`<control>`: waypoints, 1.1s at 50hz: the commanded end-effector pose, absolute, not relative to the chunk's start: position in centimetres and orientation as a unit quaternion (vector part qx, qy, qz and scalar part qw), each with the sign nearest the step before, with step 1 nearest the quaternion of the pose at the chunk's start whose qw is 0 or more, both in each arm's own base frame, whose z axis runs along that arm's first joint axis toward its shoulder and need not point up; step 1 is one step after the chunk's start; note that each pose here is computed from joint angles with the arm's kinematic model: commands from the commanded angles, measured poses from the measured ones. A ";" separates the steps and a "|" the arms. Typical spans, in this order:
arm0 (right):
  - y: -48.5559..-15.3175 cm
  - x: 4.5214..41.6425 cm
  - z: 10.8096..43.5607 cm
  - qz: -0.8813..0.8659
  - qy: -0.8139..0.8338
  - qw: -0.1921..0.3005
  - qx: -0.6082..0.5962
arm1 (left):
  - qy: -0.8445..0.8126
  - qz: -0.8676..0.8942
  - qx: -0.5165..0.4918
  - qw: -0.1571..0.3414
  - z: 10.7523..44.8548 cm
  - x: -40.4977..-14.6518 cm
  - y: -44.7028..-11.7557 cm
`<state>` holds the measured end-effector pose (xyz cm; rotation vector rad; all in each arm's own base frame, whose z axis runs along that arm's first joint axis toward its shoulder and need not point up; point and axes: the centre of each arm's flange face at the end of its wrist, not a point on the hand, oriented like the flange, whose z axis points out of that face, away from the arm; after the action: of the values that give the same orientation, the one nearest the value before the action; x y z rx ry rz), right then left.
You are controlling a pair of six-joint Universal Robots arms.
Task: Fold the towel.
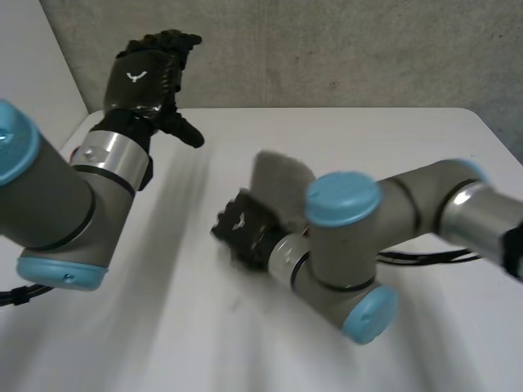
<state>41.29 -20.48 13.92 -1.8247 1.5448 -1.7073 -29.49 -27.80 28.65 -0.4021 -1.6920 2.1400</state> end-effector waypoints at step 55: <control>-29.2 32.2 17.5 -0.532 0.767 0.246 -0.259 | -0.733 0.616 -0.194 0.213 16.1 -35.1 -26.2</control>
<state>32.76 -29.39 13.03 -0.6974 2.1370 -1.3652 -35.40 -26.19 11.76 -0.5623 -2.0888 1.6569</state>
